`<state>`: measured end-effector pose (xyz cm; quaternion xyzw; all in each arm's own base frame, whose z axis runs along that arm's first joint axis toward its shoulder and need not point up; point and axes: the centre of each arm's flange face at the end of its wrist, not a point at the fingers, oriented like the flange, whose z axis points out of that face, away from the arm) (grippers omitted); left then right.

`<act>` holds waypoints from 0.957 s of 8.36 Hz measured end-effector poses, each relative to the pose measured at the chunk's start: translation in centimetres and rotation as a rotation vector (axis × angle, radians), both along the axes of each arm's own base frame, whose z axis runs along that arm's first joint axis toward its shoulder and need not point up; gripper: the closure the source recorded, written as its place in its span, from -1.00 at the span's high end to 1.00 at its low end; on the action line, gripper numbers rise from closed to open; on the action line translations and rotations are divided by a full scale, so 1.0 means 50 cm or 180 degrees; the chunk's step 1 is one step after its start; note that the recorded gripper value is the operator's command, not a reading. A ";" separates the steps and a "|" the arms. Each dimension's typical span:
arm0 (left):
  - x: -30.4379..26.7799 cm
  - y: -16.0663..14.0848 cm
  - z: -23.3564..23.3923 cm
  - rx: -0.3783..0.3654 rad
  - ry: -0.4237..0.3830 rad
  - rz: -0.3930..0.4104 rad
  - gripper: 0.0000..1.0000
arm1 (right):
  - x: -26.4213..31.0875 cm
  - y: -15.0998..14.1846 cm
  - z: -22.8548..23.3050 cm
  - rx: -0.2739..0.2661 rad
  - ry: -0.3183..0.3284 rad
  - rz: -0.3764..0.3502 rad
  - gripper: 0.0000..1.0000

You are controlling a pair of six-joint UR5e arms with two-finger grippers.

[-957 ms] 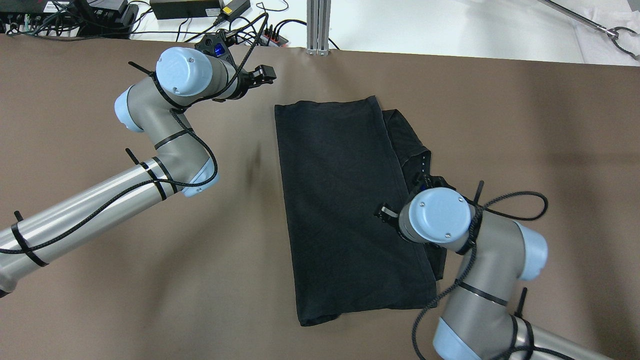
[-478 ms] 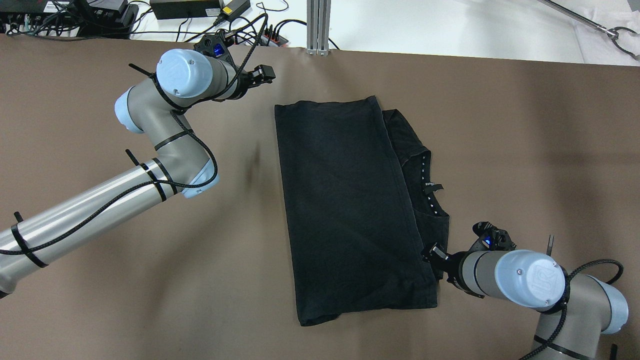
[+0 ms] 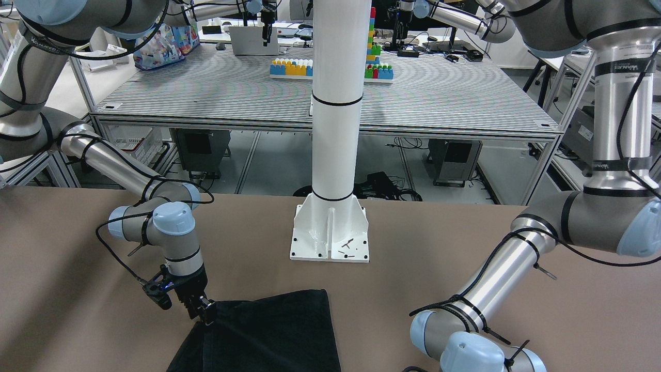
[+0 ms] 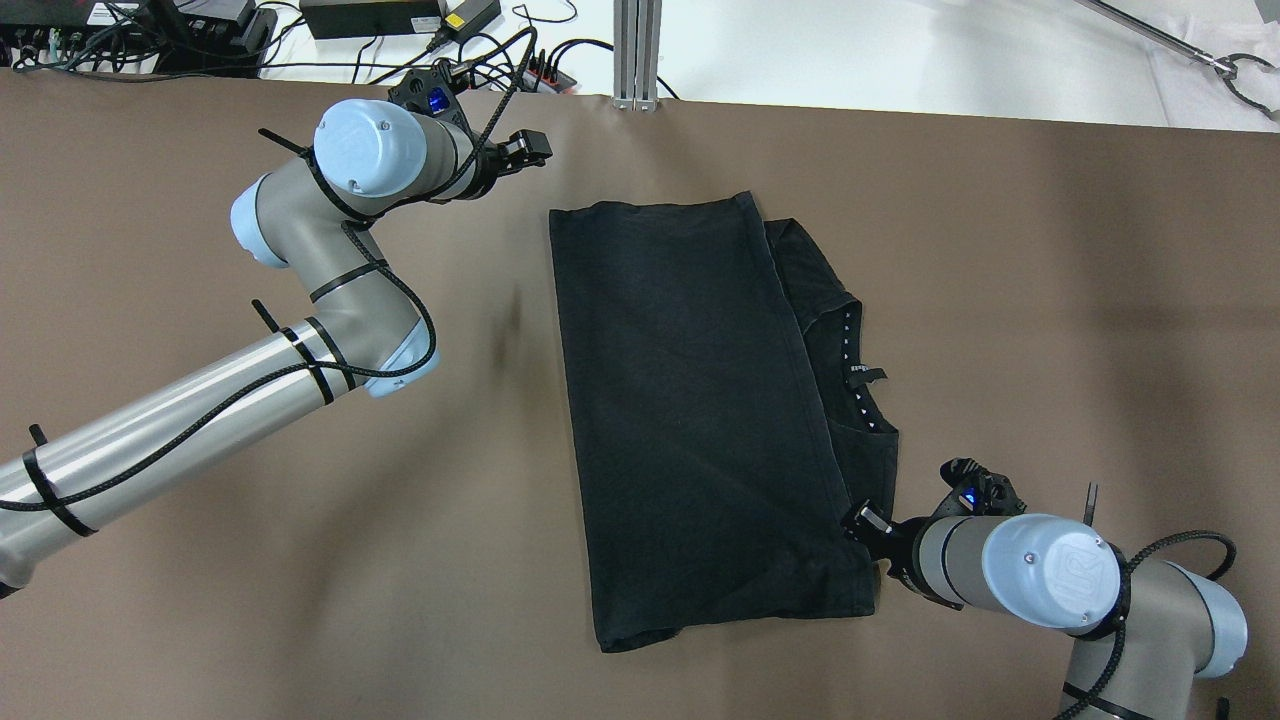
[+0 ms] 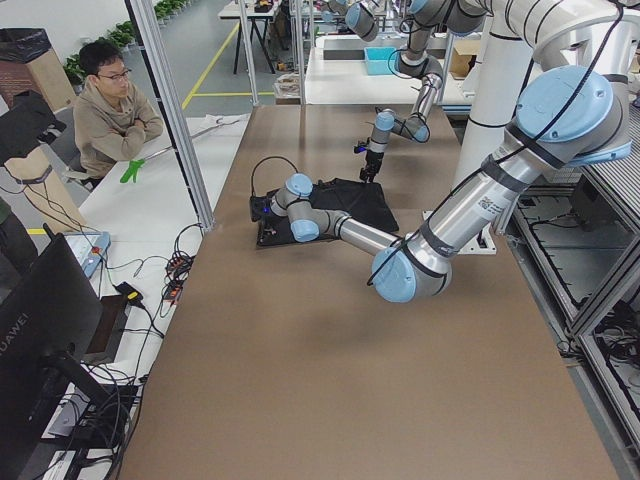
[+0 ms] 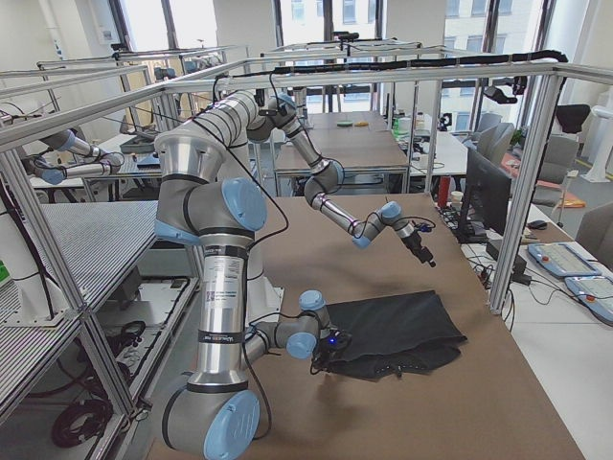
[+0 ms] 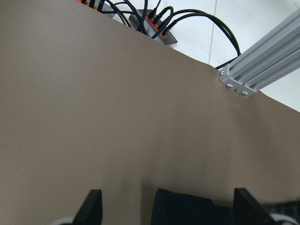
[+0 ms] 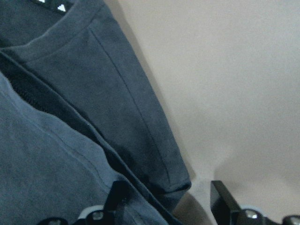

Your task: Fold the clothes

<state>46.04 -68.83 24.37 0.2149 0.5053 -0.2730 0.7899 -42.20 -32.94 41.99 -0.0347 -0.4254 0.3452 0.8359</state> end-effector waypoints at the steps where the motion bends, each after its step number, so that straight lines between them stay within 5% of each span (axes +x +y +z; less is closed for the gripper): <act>1: 0.005 0.003 0.000 0.0005 -0.0005 -0.0005 1.00 | -0.003 0.001 0.002 -0.0010 0.0001 -0.0001 0.39; 4: 0.009 0.006 -0.004 0.0017 -0.0003 -0.0013 1.00 | -0.017 0.012 0.000 -0.0100 -0.0031 0.0082 0.13; 8: 0.015 0.016 -0.015 0.0041 0.0024 0.0006 1.00 | -0.029 0.025 -0.003 -0.0071 -0.0029 0.0115 -0.62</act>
